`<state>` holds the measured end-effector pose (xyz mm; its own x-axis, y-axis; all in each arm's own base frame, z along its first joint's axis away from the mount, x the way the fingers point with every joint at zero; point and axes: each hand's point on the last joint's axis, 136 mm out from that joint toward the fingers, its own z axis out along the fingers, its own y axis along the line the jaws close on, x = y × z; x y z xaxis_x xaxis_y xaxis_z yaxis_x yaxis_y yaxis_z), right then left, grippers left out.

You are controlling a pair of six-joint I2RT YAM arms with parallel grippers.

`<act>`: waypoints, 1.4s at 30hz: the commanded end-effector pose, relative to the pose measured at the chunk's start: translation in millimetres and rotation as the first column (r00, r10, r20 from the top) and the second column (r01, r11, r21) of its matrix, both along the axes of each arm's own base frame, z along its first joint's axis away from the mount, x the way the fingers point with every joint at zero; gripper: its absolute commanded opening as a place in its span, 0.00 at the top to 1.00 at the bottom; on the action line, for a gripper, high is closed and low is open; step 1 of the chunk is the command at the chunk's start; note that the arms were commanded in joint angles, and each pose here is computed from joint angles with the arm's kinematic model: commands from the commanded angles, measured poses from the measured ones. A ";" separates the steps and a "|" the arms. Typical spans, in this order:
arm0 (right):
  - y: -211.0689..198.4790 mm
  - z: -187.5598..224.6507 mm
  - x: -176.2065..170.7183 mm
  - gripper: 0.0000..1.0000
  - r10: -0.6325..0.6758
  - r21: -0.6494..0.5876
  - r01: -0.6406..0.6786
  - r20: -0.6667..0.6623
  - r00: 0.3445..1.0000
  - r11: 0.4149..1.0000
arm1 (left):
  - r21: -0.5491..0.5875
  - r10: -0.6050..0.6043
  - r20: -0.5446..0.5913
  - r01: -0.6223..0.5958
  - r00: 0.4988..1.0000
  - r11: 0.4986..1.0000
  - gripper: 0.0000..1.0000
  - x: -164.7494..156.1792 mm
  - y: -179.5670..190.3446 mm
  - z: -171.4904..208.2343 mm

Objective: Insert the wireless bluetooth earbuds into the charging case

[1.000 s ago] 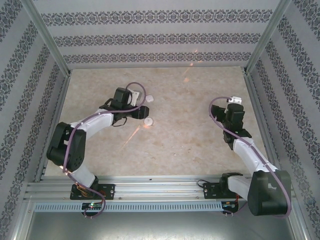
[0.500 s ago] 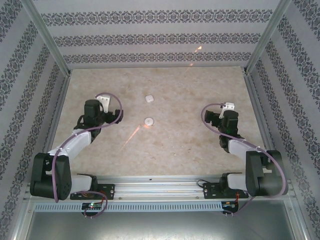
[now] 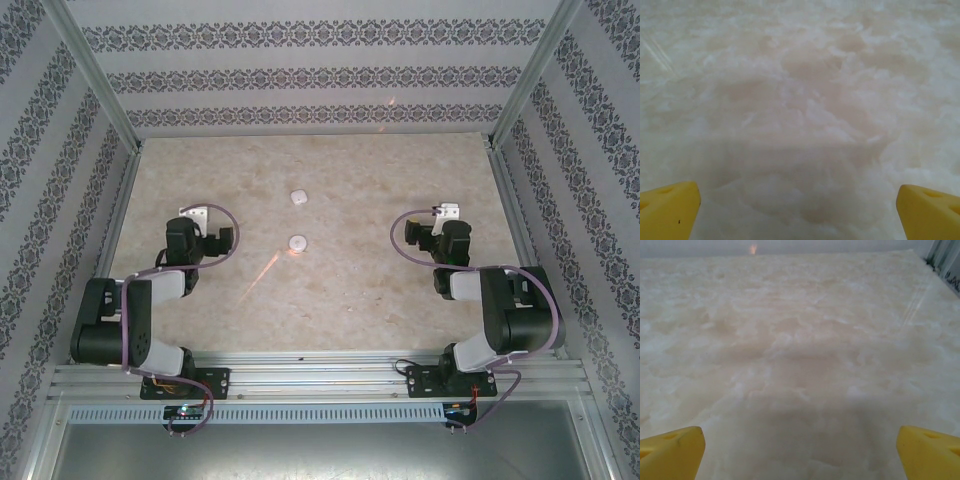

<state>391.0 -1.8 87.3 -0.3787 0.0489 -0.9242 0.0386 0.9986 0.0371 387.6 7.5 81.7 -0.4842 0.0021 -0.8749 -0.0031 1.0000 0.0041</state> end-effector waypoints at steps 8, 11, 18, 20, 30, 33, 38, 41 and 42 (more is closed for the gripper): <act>-1.3 19.0 4.2 0.02 -0.033 -0.055 0.038 0.084 0.996 0.998 | -0.037 0.030 0.173 -0.024 0.985 0.999 0.00 11.6 5.5 7.7; -1.3 17.9 5.0 0.02 -0.023 -0.043 0.026 0.076 0.997 0.999 | -0.034 0.037 0.173 -0.032 0.984 0.999 0.00 10.8 6.7 6.7; -1.3 17.7 5.4 0.02 -0.016 -0.033 0.019 0.073 0.997 0.999 | -0.024 -0.101 0.222 0.109 0.970 0.994 0.00 2.0 -16.6 11.0; -1.3 17.4 5.7 0.02 -0.016 -0.033 0.019 0.072 0.997 0.999 | -0.022 -0.149 0.209 0.157 0.966 0.987 0.00 2.2 -24.2 9.8; -1.6 17.8 5.8 0.02 -0.017 -0.033 0.019 0.073 0.997 0.999 | -0.028 -0.160 0.180 0.167 0.971 0.986 0.00 6.7 -25.7 7.6; -1.5 17.9 5.8 0.02 -0.016 -0.033 0.019 0.073 0.997 0.999 | -0.028 -0.159 0.181 0.167 0.970 0.986 0.00 6.8 -25.5 7.8; -0.8 16.8 6.5 0.02 -0.013 -0.035 0.015 0.067 0.998 0.999 | -0.027 -0.159 0.181 0.166 0.971 0.986 0.00 6.7 -25.2 7.7; -1.3 16.6 6.7 0.02 -0.013 -0.030 0.015 0.066 0.998 0.999 | -0.028 -0.158 0.181 0.165 0.971 0.986 0.00 7.0 -25.0 7.7; -1.0 17.0 6.3 0.02 -0.012 -0.029 0.014 0.068 0.998 0.999 | -0.029 -0.159 0.180 0.167 0.971 0.986 0.00 6.9 -25.4 7.5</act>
